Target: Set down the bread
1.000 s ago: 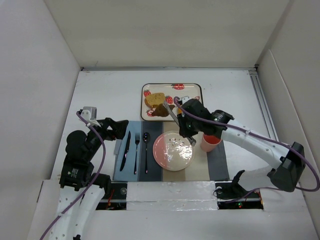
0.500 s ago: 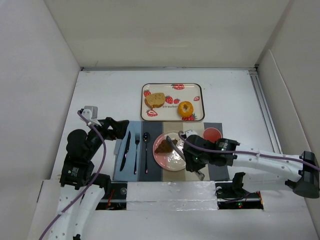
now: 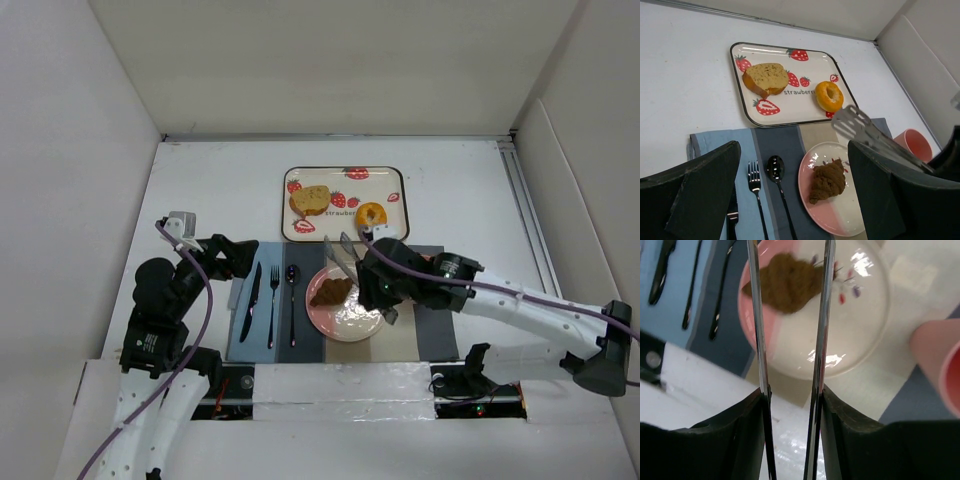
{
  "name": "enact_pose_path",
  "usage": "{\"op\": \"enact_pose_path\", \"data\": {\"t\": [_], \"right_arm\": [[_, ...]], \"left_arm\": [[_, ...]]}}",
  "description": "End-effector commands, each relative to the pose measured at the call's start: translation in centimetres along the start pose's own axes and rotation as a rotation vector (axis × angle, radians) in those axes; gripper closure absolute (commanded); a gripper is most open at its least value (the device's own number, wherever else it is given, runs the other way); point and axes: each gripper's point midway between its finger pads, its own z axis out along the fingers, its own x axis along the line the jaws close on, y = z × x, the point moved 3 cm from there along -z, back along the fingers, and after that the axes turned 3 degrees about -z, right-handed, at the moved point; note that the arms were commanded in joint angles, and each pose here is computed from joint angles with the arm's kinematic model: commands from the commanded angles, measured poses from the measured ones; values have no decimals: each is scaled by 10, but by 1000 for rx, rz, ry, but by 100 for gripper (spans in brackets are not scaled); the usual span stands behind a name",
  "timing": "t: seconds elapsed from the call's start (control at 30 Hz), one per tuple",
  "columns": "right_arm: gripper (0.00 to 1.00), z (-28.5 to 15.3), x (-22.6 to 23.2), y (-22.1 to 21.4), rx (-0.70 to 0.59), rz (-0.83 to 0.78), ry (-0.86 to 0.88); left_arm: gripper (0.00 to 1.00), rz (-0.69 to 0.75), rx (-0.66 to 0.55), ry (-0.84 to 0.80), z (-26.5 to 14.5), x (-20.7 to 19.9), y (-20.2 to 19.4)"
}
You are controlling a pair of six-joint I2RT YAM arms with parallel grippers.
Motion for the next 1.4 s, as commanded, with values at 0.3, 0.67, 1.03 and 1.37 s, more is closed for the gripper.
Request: {"op": "enact_pose_path", "data": {"t": [0.3, 0.67, 1.03, 1.37], "right_arm": [[54, 56, -85, 78, -27, 36, -293], [49, 85, -101, 79, 37, -11, -386], [55, 113, -113, 75, 141, -119, -514], [52, 103, -104, 75, 127, -168, -595]], "left_arm": [[17, 32, -69, -48, -7, -12, 18], [16, 32, -71, -54, -9, -13, 17], [16, 32, -66, -48, -8, -12, 17], [16, 33, -65, -47, -7, -12, 17]]}}
